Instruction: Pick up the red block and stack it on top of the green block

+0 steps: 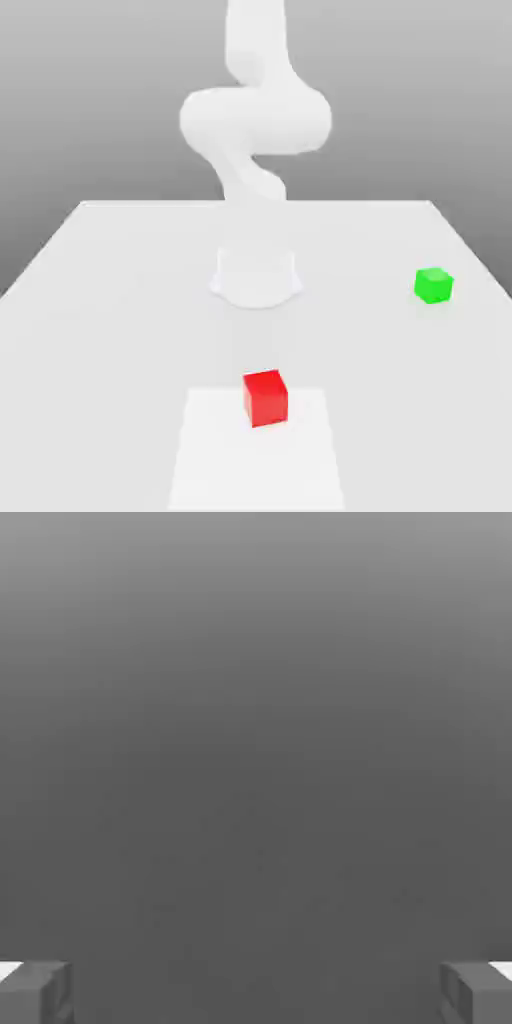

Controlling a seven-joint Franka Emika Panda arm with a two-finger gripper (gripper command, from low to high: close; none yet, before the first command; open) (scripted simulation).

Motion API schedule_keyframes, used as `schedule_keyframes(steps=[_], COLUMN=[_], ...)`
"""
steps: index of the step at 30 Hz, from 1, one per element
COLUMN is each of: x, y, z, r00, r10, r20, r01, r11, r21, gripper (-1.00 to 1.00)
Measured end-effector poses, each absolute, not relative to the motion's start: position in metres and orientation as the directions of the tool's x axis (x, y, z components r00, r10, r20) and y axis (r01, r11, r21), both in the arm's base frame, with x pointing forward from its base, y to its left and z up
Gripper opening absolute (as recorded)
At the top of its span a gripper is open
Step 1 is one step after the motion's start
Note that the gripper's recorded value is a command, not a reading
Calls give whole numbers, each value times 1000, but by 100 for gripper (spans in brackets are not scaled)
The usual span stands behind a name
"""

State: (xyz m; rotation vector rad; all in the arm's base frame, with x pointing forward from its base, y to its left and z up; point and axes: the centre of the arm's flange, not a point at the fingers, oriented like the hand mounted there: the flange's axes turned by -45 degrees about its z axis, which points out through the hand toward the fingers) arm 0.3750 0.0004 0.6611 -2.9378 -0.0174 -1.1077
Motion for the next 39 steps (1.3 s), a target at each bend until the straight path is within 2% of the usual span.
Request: schedule_keyframes(steps=[4,9,13,17,19,24,25,32,39], x=[413,426,409,365,354,350,349,349,349], y=[3,7,11,13,13,13,13,13,13], z=[562,437,336,234,201,153,146,146,201], r00=[839,919,958,969,967,966,966,966,966], r10=[59,123,180,241,255,259,259,259,258], r20=[540,375,223,50,13,0,0,-1,0], r01=[57,121,178,241,255,259,259,259,258], r11=[-998,-992,-984,-971,-967,-966,-966,-966,-966], r21=[20,30,26,9,2,0,0,0,0], gripper=[0,0,0,0,0,0,-100,-100,-100])
